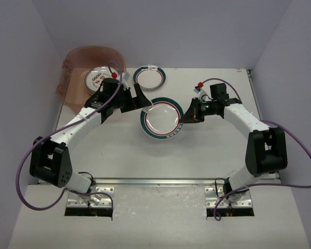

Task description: Place the plates into the plastic bin on the countertop

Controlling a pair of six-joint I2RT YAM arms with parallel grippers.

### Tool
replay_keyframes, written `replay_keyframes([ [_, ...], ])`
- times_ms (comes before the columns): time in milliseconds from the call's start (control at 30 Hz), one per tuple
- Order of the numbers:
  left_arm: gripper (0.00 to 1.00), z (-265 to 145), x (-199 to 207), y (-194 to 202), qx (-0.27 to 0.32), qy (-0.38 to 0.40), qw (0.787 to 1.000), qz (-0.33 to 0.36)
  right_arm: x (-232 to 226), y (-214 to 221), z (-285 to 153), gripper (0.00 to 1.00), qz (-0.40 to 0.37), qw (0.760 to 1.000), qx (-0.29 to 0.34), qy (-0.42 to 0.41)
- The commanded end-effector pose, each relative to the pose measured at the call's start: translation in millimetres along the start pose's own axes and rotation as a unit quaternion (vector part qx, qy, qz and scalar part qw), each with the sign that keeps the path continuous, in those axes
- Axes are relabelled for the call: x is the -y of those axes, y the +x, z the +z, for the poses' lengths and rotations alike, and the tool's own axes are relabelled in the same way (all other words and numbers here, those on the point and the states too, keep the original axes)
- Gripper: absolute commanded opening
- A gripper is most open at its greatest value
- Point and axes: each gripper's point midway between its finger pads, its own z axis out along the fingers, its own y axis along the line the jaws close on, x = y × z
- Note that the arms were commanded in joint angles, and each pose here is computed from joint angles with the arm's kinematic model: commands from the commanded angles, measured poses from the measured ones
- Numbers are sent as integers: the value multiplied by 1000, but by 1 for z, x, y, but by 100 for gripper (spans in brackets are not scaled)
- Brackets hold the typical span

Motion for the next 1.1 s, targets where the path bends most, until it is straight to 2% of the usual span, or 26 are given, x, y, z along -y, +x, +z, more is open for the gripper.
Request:
replay_keyframes([
  [0, 79, 4, 14, -32, 51, 23, 998, 30, -70, -2, -16, 0, -76, 986, 0, -146],
  [33, 70, 5, 9, -31, 51, 10, 998, 28, -75, -3, -18, 0, -79, 984, 4, -157],
  [133, 67, 9, 3, -23, 34, 7, 999, 29, -83, -5, -21, 0, -83, 981, 6, -173],
  [167, 49, 9, 5, -21, 30, 12, 999, 30, -84, -6, -21, 0, -84, 981, 7, -176],
  [200, 26, 9, 7, -20, 28, 19, 999, 30, -84, -7, -20, 0, -84, 981, 8, -177],
  [233, 10, 7, 11, -21, 28, 29, 999, 32, -83, -7, -20, 0, -82, 981, 9, -177],
  [267, 0, 6, 15, -21, 28, 39, 998, 34, -83, -8, -19, 0, -81, 981, 9, -176],
  [333, 0, -1, 31, -27, 36, 70, 996, 36, -79, -9, -15, 0, -73, 982, 8, -175],
  [367, 0, -7, 36, -34, 50, 76, 995, 33, -77, -11, -14, 8, -71, 983, 11, -171],
  [400, 0, -13, 37, -44, 65, 78, 995, 25, -74, -12, -13, 23, -68, 984, 14, -166],
  [467, 0, -24, 36, -61, 92, 76, 993, 14, -67, -16, -11, 64, -59, 986, 22, -156],
  [533, 0, -42, 17, -94, 138, 51, 989, -27, -52, -16, -7, 94, -44, 989, 31, -136],
  [600, 0, -78, -23, -138, 211, -22, 973, -93, -20, -17, -6, 99, -5, 994, 50, -96],
  [633, 0, -89, -29, -153, 243, -42, 964, -104, -11, -16, -7, 99, 7, 995, 55, -85],
  [700, 0, -139, -81, -194, 339, -147, 915, -160, 9, -9, -5, 99, 39, 995, 60, -73],
  [833, 0, -184, -152, -227, 431, -256, 835, -227, 22, 7, 1, 99, 54, 994, 53, -76],
  [900, 0, -179, -170, -241, 438, -268, 823, -241, 24, 11, 3, 99, 62, 993, 54, -80],
  [967, 0, -153, -197, -250, 414, -286, 827, -252, 28, 14, 7, 99, 72, 993, 49, -85],
  [1067, 0, -129, -214, -281, 400, -277, 836, -253, 28, 18, 9, 99, 76, 991, 42, -97],
])
